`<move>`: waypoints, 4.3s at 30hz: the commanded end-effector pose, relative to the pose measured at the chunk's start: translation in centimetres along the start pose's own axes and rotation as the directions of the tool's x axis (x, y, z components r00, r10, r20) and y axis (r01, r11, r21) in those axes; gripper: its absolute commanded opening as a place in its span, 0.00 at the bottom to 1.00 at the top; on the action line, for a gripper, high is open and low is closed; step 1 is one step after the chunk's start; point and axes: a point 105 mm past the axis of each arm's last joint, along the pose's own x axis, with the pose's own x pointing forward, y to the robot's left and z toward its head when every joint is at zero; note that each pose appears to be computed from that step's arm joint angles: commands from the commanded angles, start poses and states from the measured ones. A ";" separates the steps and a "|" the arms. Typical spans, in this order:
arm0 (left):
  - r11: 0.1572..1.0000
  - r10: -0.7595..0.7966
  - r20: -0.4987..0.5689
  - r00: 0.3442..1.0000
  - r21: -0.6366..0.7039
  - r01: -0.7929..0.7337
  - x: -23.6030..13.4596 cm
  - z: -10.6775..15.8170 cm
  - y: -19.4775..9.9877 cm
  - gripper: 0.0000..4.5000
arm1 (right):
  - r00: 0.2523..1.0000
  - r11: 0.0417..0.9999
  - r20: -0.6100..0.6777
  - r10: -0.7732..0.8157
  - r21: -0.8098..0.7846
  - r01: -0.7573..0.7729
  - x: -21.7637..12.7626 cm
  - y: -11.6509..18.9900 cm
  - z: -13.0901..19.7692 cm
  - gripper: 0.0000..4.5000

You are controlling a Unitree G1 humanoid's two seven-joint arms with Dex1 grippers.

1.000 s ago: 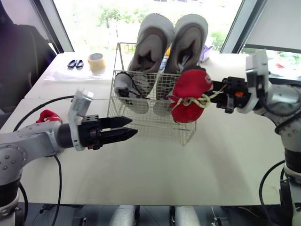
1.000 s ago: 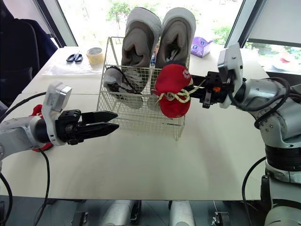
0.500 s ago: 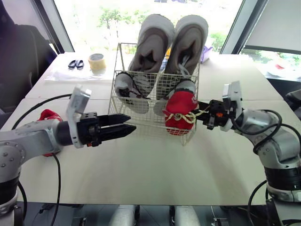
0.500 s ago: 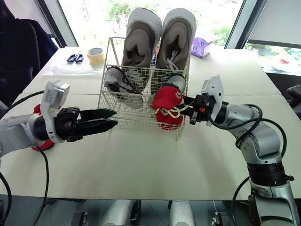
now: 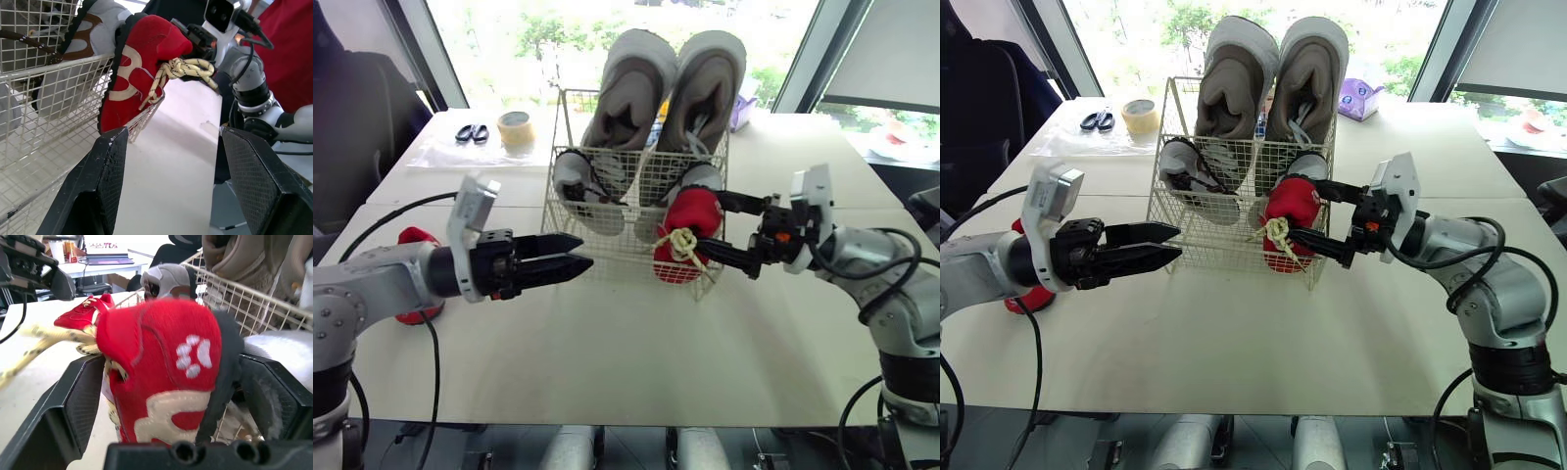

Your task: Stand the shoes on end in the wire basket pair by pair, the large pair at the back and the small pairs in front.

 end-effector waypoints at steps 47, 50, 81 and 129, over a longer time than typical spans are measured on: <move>0.054 0.906 -0.412 0.101 -0.123 -0.991 -25.9 0.5 12.0 0.69 | 0.933 0.932 0.069 0.354 -0.103 -0.347 2.1 3.3 8.7 0.99; 0.022 0.898 -0.430 0.092 -0.165 -0.986 -26.2 0.2 12.9 0.69 | 0.948 0.948 0.059 0.311 -0.093 -0.305 2.0 3.1 7.9 0.99; 0.109 0.823 -0.520 0.230 -0.252 -0.962 -21.8 -6.1 18.8 0.40 | 0.986 0.982 0.037 0.163 -0.097 -0.159 1.2 2.7 6.9 1.00; 0.803 0.345 0.702 0.624 0.123 -0.583 3.3 7.5 2.9 0.00 | 0.890 0.907 -0.189 0.414 0.161 -0.388 -0.2 4.6 6.8 1.00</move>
